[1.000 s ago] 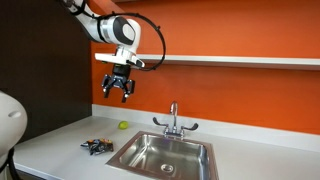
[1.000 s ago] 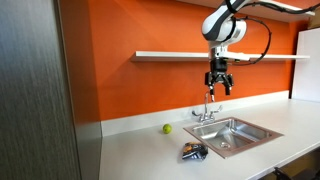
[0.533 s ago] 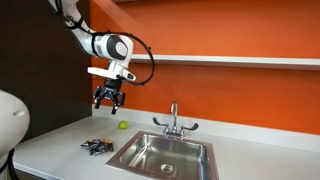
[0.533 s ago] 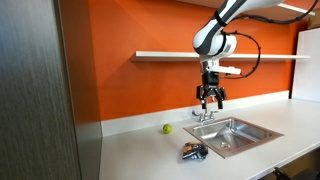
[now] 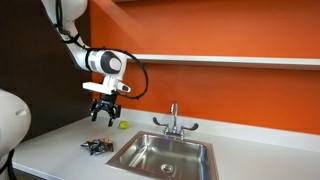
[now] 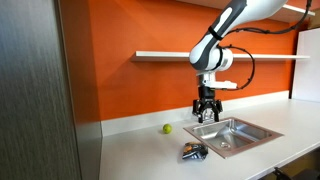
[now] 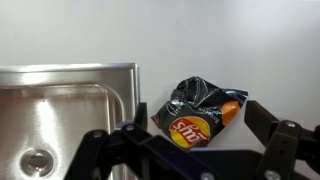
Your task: Put the black packet on the bottom shelf
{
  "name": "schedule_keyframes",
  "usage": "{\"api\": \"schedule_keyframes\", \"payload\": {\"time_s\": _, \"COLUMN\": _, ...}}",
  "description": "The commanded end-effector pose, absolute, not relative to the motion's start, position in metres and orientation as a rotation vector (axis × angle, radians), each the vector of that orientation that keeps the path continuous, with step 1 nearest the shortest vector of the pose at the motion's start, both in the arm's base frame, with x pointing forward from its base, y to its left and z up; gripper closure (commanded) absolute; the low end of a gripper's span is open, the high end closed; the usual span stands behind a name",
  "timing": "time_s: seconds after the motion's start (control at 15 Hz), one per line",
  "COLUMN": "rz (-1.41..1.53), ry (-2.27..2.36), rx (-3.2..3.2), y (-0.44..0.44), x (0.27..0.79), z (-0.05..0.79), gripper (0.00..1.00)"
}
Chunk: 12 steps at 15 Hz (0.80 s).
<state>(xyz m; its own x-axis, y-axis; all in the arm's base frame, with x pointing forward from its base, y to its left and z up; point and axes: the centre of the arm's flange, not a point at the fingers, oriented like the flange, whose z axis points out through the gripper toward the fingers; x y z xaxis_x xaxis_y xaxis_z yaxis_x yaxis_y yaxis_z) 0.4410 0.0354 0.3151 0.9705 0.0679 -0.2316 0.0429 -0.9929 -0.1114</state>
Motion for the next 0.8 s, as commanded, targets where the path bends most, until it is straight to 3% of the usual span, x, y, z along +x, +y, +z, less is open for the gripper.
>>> {"api": "schedule_keyframes", "payload": {"time_s": 0.0, "rz": 0.344, "ry": -0.074, "rx": -3.041, "y": 0.043, "x": 0.441, "z": 0.285, "gripper": 0.00}}
{"api": "schedule_keyframes", "payload": {"time_s": 0.73, "rz": 0.417, "ry": -0.191, "rx": -3.046, "y": 0.068, "x": 0.448, "z": 0.237, "gripper": 0.00}}
